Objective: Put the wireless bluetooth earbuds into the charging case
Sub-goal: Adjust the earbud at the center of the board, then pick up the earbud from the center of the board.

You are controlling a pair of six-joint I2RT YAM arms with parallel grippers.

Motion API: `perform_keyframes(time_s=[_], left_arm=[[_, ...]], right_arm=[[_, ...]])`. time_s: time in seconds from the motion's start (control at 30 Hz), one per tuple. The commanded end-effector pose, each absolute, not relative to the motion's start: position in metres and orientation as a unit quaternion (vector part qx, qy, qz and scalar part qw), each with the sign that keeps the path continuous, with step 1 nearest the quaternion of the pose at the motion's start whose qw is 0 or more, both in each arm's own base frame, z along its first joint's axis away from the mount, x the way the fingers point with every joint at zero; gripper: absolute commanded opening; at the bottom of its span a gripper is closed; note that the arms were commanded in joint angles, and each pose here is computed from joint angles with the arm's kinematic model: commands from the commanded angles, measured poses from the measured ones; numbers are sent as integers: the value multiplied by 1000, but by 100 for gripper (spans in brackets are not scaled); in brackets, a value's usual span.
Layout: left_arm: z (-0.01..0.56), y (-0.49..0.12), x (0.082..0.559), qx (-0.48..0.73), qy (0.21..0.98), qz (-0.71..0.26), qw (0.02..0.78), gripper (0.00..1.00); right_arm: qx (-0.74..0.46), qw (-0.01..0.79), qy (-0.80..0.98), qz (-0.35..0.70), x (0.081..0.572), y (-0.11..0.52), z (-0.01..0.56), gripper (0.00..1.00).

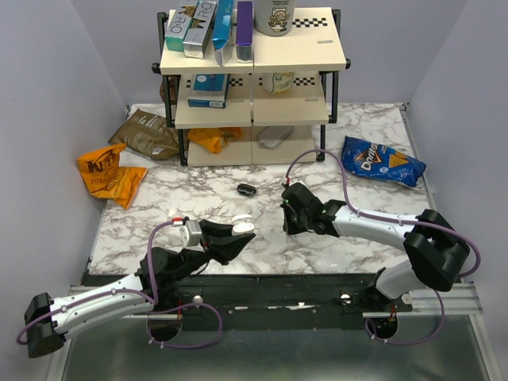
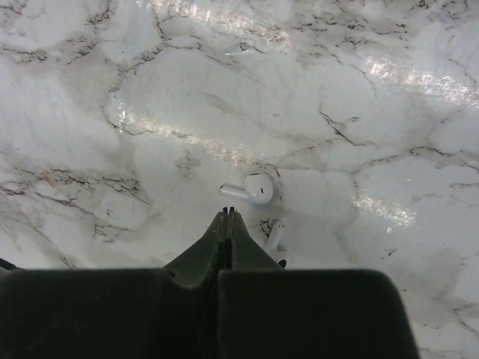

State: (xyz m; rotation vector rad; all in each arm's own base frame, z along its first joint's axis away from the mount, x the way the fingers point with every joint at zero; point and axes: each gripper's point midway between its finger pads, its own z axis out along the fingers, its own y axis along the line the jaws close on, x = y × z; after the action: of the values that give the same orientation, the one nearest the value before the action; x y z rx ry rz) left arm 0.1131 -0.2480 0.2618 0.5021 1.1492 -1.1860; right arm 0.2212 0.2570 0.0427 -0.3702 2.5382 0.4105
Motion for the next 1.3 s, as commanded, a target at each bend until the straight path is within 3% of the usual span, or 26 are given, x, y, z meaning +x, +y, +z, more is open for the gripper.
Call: perform_keyframes(time_s=[0.0, 0.6, 1.27], left_arm=[[269, -248, 112, 216, 501, -526, 652, 0], [265, -247, 113, 211, 506, -526, 650, 0], [262, -247, 114, 210, 509, -524, 650, 0]], right_arm=[[-131, 270, 945, 130, 228, 252, 31, 1], [-125, 256, 953, 103, 221, 235, 10, 1], [-147, 284, 946, 56, 257, 229, 12, 1]])
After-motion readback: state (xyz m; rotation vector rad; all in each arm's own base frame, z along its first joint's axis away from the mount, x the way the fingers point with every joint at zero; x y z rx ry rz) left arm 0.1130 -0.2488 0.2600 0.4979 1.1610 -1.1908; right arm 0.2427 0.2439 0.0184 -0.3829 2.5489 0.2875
